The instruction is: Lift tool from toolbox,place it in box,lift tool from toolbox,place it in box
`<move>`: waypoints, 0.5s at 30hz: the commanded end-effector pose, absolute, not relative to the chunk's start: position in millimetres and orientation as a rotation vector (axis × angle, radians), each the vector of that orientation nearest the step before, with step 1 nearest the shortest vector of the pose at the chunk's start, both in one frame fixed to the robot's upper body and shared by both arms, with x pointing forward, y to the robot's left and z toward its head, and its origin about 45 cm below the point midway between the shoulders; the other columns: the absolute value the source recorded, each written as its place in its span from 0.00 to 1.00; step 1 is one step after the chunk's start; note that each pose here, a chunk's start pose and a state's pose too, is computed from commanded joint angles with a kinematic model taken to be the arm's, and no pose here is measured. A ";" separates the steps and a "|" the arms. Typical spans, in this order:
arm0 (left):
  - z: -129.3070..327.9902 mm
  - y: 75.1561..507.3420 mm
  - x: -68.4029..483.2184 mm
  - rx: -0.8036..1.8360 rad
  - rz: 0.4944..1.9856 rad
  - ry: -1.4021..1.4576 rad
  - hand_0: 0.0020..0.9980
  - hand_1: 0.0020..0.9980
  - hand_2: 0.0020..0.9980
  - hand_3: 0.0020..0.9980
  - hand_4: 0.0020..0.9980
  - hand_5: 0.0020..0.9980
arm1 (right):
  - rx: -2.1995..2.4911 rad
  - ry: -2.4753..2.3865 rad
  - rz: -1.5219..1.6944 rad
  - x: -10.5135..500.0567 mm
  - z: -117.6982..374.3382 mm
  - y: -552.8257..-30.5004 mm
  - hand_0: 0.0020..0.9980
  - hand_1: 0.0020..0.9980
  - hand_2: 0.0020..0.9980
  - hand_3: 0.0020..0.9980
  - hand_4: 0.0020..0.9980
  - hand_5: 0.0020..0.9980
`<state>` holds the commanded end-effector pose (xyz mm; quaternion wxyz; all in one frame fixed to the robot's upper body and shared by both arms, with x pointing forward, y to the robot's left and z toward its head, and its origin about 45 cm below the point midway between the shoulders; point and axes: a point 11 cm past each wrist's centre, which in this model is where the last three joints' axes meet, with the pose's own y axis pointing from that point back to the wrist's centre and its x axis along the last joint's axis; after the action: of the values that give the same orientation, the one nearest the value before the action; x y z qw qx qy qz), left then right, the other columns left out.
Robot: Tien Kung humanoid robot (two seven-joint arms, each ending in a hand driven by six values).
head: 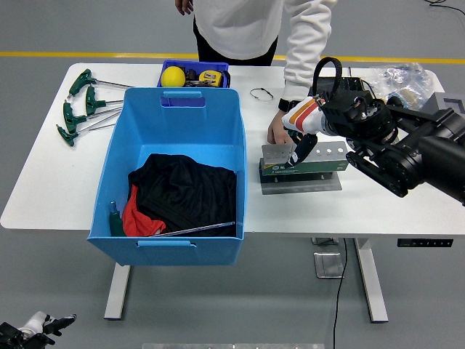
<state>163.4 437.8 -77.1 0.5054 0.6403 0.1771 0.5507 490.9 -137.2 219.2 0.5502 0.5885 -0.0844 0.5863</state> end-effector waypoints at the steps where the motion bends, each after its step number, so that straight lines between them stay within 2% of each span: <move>1: -77.1 437.8 163.5 1.544 1.329 0.427 0.64 0.62 0.66 0.64 0.68 0.68 | 1.393 -0.198 1.388 490.8 219.3 -136.7 0.73 0.46 0.43 0.32 1.00 0.69; 4: -77.1 437.7 163.7 1.544 1.329 0.427 0.64 0.62 0.66 0.64 0.68 0.68 | 1.396 -0.196 1.393 490.6 219.8 -135.2 0.73 0.46 0.43 0.32 1.00 0.69; 5: -77.1 437.7 163.5 1.544 1.329 0.428 0.64 0.62 0.66 0.64 0.68 0.68 | 1.398 -0.195 1.400 490.3 220.3 -133.8 0.57 0.33 0.32 0.27 1.00 0.68; 10: -77.5 438.1 162.0 1.548 1.325 0.430 0.64 0.62 0.66 0.64 0.68 0.68 | 1.401 -0.195 1.428 489.5 221.2 -130.1 0.57 0.33 0.32 0.27 1.00 0.68; 11: -77.6 438.2 161.7 1.549 1.325 0.430 0.64 0.62 0.66 0.64 0.68 0.68 | 1.400 -0.195 1.433 489.5 221.4 -129.9 0.31 0.20 0.22 0.21 1.00 0.69; 15: -78.0 438.5 160.2 1.552 1.323 0.433 0.64 0.62 0.66 0.64 0.68 0.68 | 1.416 -0.209 1.447 488.8 221.5 -128.6 0.31 0.20 0.22 0.21 1.00 0.69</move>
<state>160.2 438.5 -78.0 0.5043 0.6428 0.1793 0.5480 488.8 -128.6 221.5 0.5255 0.5918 -0.0872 0.6049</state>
